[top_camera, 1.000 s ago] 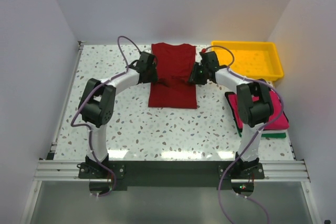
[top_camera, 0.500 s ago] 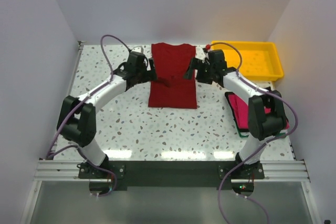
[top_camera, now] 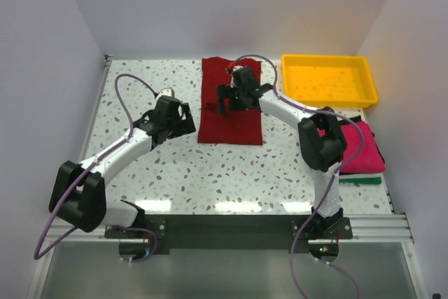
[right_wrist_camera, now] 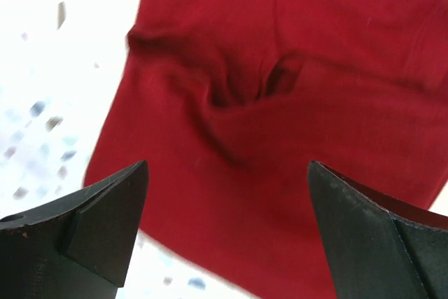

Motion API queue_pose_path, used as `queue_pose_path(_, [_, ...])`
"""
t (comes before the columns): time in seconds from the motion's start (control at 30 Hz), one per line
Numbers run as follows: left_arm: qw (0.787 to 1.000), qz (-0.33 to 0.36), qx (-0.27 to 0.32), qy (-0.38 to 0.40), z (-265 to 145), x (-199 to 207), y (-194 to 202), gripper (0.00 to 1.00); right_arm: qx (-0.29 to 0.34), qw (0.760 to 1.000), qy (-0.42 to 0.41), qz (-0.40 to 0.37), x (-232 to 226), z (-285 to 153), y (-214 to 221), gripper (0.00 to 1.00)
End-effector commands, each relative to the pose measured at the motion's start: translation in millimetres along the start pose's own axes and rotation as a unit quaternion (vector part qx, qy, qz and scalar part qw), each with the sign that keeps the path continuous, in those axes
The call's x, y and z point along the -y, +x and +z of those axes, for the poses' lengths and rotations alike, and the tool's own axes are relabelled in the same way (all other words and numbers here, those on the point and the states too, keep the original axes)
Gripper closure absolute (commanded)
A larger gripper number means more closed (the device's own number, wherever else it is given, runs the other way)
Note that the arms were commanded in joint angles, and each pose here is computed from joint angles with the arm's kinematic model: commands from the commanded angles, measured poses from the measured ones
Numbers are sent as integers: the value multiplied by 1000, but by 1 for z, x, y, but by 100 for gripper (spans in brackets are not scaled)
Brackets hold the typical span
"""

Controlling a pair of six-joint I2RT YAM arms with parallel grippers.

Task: Fold and stack the t-shirts
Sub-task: Fold the tshirt

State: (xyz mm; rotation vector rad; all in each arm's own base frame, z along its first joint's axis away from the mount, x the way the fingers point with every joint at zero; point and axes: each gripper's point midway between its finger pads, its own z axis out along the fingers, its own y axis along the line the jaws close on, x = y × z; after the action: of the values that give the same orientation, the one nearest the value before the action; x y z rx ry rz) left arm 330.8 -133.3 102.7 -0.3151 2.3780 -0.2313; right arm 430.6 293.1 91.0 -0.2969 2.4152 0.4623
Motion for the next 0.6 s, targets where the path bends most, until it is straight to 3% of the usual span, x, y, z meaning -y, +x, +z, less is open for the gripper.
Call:
queue_pose_path(0.0, [999,-14,27,-27,-11,-17,-6,0,-1,997,72,-27,25,23,-11,1])
queue_pose_path(0.23, [999,-16,30,-40,-14,-25,-5,0,22,992,120,-35,38,56,-34,1])
queue_pose_path(0.43, [999,-17,22,-25,-11,-20,0,0,91,985,145,-17,41,77,-73,1])
queue_pose_path(0.57, [1000,-14,13,-6,-7,-13,4,0,109,984,142,-12,37,69,-89,1])
